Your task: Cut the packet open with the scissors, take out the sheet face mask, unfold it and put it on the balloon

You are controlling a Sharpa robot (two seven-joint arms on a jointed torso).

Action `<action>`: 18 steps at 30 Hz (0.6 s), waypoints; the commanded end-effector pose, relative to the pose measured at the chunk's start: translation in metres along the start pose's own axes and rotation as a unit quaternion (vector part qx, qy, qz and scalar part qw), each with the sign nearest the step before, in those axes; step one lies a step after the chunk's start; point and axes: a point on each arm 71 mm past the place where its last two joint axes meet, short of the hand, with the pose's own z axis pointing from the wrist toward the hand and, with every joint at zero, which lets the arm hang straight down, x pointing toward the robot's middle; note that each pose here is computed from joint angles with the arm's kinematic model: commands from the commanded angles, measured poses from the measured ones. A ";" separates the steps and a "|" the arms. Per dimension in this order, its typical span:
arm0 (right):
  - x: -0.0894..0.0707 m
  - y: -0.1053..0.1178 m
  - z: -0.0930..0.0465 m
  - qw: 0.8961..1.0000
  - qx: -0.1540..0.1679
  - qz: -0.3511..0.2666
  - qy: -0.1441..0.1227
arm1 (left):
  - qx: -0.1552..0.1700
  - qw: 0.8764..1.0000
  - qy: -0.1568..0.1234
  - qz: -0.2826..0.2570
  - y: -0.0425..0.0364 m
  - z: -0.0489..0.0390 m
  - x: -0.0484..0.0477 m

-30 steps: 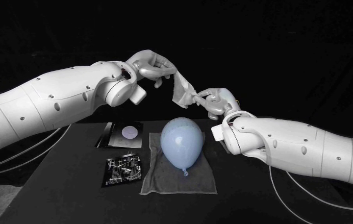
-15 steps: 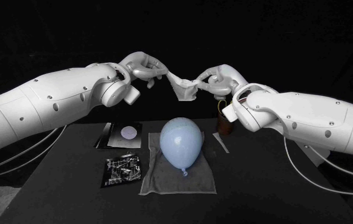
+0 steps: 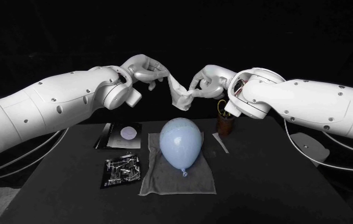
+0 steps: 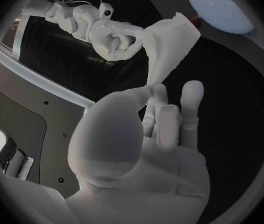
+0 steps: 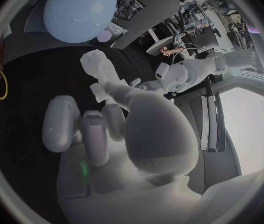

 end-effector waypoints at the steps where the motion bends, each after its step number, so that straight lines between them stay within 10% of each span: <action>1: -0.005 0.001 0.002 0.999 0.020 -0.030 -0.019 | 0.014 0.999 -0.012 -0.031 0.0000 0.0005 0.0018; 18: -0.022 0.014 0.009 0.998 0.026 -0.003 -0.057 | -0.016 0.994 0.008 -0.106 0.0444 -0.0077 0.0210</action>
